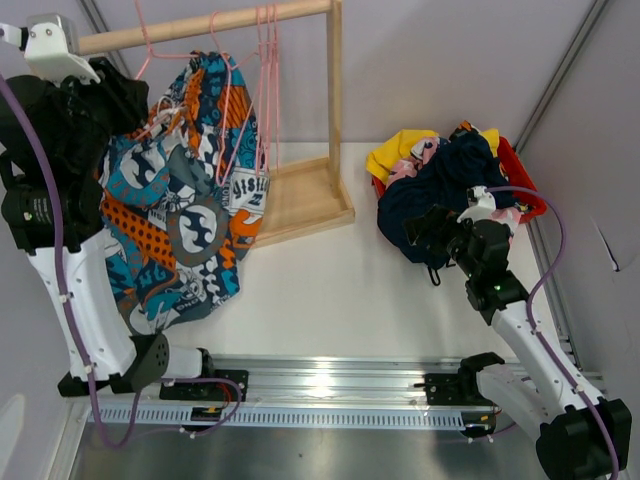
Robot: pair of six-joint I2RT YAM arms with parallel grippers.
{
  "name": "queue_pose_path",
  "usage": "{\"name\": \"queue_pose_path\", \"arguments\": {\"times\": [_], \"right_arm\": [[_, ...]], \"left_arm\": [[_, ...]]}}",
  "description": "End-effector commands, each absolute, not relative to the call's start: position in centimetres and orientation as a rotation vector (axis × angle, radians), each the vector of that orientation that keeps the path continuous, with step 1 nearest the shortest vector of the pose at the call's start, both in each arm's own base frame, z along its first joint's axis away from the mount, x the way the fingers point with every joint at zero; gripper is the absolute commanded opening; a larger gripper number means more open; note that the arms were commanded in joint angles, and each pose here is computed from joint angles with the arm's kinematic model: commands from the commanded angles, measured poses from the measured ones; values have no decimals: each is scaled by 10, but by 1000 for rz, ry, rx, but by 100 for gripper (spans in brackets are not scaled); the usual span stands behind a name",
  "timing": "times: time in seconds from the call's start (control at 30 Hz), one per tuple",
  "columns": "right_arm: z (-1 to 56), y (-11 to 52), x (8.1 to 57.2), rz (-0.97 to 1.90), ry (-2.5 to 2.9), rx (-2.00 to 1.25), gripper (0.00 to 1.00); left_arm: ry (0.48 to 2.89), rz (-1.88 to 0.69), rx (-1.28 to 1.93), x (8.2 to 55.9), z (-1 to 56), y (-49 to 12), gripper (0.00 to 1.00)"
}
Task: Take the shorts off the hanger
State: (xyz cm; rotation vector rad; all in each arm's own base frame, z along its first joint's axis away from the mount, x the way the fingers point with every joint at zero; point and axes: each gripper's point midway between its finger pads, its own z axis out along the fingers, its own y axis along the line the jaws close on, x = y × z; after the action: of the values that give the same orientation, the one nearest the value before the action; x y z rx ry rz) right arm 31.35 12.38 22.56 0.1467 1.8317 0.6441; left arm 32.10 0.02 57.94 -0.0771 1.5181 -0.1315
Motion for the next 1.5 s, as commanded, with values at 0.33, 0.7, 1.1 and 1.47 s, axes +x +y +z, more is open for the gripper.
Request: {"name": "queue_pose_path", "arguments": {"times": [0.33,0.7,1.1,1.47], "right_arm": [[322,155,304,834,1599,-49,100],[441,229,245,1151,1382,-382,99],[455,236,225,1178,1359,-370,99],[460,225,217,1154,1335,-340,99]], "left_arm": [[1428,-307,34,204,546,-42,0],[1365,-881,431,128,497,-140,0],[1280,-976,515,113,547,-153,0],[1338,-868,421,165,538,-141,0]]}}
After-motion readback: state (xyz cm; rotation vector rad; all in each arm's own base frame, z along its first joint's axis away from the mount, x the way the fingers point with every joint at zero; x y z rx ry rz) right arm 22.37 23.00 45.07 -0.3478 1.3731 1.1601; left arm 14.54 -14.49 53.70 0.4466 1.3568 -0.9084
